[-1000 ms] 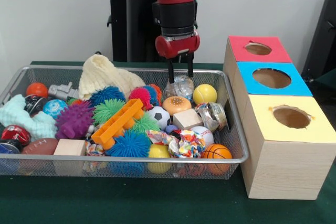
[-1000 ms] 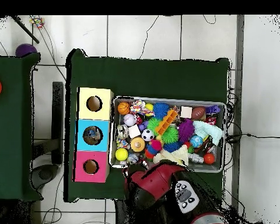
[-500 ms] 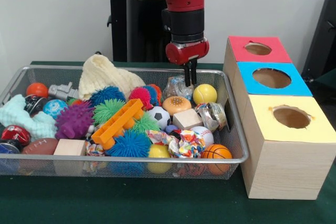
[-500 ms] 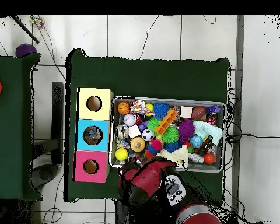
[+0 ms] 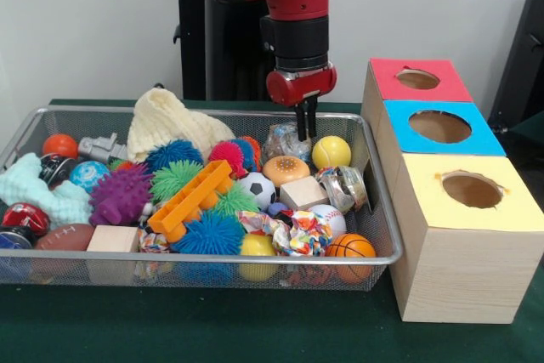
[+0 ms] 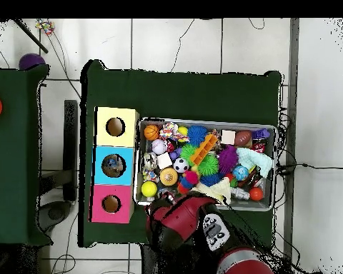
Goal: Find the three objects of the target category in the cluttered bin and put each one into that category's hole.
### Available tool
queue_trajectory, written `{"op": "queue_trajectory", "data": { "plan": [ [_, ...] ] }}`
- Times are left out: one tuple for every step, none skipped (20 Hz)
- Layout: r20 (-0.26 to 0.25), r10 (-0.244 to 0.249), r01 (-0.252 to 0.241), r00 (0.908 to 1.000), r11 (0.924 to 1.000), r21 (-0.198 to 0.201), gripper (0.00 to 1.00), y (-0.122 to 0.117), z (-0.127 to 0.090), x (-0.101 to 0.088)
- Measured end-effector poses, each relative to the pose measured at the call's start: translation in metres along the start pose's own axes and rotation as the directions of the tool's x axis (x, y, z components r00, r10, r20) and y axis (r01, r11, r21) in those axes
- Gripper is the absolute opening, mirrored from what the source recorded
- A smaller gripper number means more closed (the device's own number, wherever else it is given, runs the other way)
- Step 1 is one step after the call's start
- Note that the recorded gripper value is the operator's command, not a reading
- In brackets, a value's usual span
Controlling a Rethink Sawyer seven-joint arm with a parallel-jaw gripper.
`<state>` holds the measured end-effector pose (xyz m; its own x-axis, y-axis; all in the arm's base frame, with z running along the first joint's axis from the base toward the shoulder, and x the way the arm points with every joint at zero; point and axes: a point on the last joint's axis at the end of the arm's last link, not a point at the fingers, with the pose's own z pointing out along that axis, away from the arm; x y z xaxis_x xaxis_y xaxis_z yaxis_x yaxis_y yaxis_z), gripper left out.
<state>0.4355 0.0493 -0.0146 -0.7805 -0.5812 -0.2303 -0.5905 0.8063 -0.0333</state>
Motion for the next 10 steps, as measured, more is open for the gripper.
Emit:
{"op": "queue_trajectory", "data": {
  "plan": [
    [0.000, 0.000, 0.000, 1.0000, 1.0000, 0.000, 0.00, 0.0000, 0.0000, 0.0001],
    [-0.001, 0.000, 0.000, 1.0000, 1.0000, 0.000, 0.00, 0.0001, 0.0000, 0.0001],
    [0.000, 0.000, 0.000, 1.0000, 1.0000, 0.000, 0.00, 0.0001, -0.0001, 0.0001],
    [-0.001, 0.000, 0.000, 1.0000, 1.0000, 0.001, 0.00, -0.0001, -0.0001, 0.0002],
    [0.000, 0.000, 0.000, 1.0000, 1.0000, 0.001, 0.00, -0.0002, -0.0001, 0.0003],
    [-0.001, 0.003, -0.003, 1.0000, 1.0000, 0.001, 0.00, -0.0011, -0.0002, 0.0008],
    [-0.001, 0.005, -0.005, 1.0000, 1.0000, 0.001, 0.00, -0.0020, -0.0003, 0.0013],
    [0.000, 0.009, -0.009, 1.0000, 1.0000, 0.002, 0.00, -0.0036, -0.0005, 0.0020],
    [0.002, 0.014, -0.014, 0.9999, 0.9999, 0.002, 0.00, -0.0053, -0.0010, 0.0021],
    [0.004, 0.018, -0.018, 0.9998, 0.9998, 0.003, 0.00, -0.0071, -0.0015, 0.0022]
  ]
}}
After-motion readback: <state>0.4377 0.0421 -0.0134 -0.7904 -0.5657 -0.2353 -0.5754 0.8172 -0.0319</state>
